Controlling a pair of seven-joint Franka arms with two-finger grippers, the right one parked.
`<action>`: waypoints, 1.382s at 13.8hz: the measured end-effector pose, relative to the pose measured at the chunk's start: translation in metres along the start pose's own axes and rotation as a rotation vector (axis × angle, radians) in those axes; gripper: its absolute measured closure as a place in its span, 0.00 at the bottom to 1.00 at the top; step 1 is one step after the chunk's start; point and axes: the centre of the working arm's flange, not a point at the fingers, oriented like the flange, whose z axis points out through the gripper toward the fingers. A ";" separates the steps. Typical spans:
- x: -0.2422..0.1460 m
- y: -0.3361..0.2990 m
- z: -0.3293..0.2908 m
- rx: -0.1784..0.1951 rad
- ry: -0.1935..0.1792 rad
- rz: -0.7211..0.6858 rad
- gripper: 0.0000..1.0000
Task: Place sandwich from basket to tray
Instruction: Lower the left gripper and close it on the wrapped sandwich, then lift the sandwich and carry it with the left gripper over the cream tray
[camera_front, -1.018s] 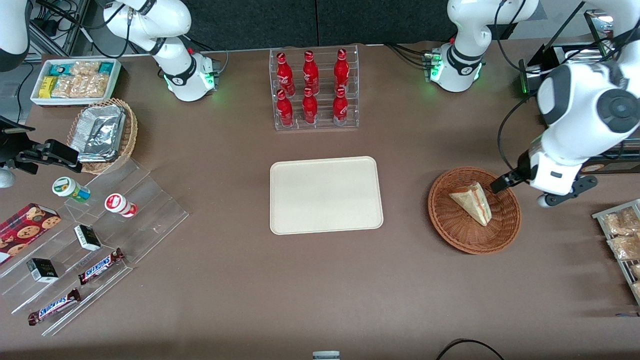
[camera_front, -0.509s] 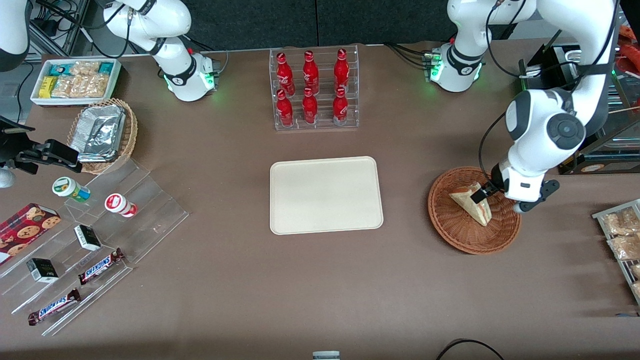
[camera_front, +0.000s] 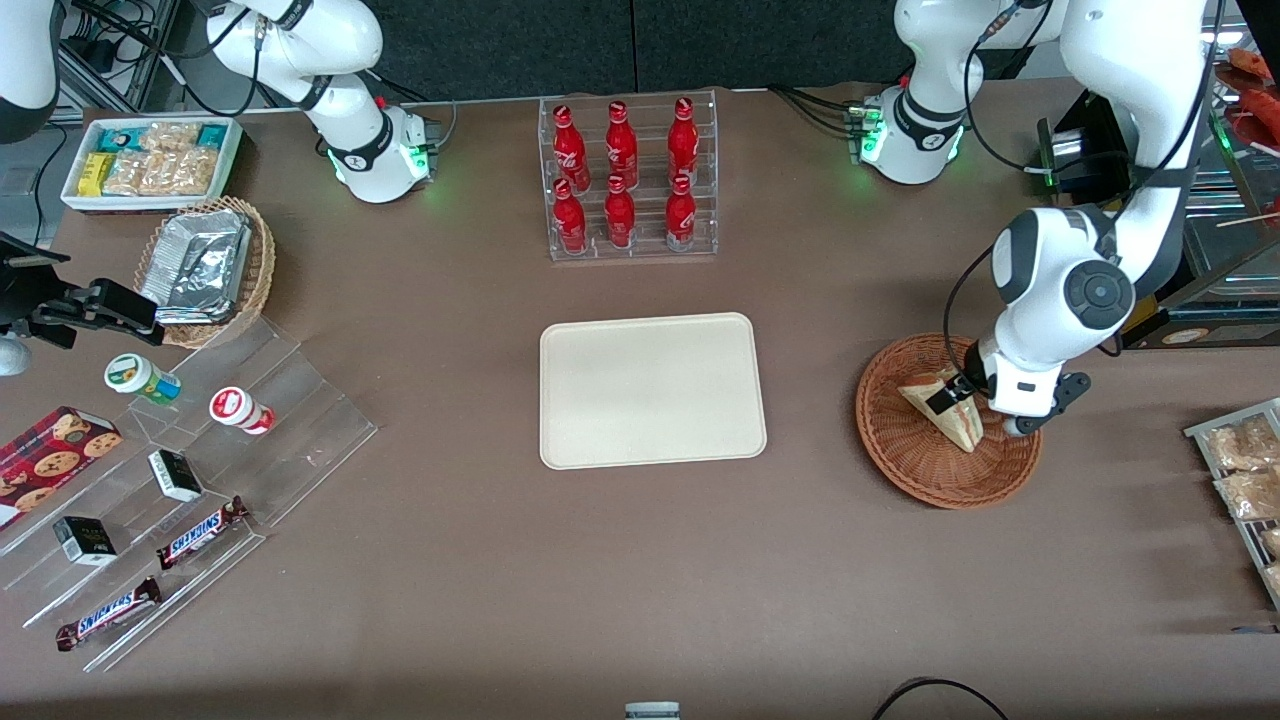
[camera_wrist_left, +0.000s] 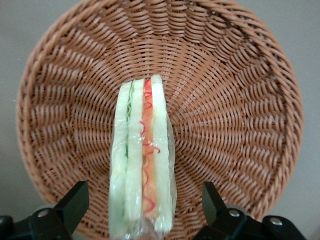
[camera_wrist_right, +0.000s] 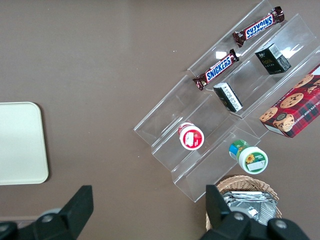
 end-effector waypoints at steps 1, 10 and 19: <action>0.000 0.000 0.008 0.003 -0.006 -0.015 0.00; -0.002 -0.001 0.010 0.051 -0.057 -0.090 0.70; -0.051 0.115 -0.128 0.077 -0.055 0.114 0.84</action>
